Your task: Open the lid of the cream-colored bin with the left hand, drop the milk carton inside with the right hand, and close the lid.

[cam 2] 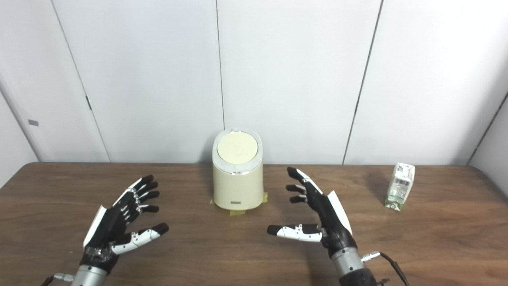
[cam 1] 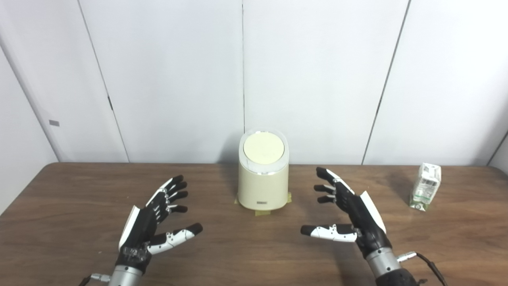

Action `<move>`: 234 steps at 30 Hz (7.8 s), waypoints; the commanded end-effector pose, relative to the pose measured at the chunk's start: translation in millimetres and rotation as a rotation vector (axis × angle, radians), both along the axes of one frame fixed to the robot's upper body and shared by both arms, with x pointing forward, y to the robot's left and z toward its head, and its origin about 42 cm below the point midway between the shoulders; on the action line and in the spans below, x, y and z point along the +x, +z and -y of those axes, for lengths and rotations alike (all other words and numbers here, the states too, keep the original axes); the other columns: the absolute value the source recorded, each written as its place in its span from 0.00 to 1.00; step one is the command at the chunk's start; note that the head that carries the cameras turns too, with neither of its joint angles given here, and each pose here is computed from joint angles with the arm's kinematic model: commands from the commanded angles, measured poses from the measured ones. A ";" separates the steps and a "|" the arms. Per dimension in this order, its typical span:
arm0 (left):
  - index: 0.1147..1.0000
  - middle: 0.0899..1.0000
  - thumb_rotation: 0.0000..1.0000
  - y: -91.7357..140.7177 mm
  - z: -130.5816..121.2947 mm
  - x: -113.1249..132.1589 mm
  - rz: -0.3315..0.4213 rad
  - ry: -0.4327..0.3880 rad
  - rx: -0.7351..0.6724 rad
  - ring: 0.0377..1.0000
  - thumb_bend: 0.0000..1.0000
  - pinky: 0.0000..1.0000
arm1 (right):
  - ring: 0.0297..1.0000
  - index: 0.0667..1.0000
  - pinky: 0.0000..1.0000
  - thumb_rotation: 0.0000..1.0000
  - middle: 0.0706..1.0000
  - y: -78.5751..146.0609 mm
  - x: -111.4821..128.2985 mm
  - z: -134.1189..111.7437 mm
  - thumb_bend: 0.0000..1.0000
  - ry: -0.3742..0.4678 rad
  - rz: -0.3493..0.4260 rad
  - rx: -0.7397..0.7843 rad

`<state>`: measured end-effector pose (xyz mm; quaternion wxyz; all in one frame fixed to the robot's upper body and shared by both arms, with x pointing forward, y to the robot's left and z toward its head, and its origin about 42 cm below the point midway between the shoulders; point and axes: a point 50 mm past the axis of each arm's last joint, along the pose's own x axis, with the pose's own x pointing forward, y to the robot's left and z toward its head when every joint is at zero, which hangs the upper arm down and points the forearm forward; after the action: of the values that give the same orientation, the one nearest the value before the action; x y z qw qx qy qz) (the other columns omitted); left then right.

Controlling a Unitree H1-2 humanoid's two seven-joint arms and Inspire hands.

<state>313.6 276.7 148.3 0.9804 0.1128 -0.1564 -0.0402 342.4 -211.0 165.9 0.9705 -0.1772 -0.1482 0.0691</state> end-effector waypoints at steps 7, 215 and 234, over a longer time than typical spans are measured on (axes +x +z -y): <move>0.90 0.87 0.19 22.5 0.2 8.2 0.108 -0.007 0.019 0.83 0.82 0.69 | 0.80 0.88 0.68 0.21 0.89 19.7 4.6 -2.1 0.81 0.017 0.084 0.007; 0.94 0.86 0.01 7.2 -46.2 8.6 0.031 0.058 0.076 0.81 0.72 0.65 | 0.98 1.00 0.97 0.11 0.99 82.2 82.6 259.3 0.88 -0.291 -0.107 -0.144; 0.91 0.83 0.00 6.9 -38.1 9.8 0.048 0.057 0.115 0.76 0.71 0.61 | 0.93 0.95 0.87 0.05 0.96 36.0 97.8 264.9 0.81 -0.358 -0.197 -0.054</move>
<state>315.6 316.7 134.2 0.9780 0.1662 -0.1245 -0.0220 423.8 -473.4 166.8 0.9735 -0.2134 0.0418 -0.0708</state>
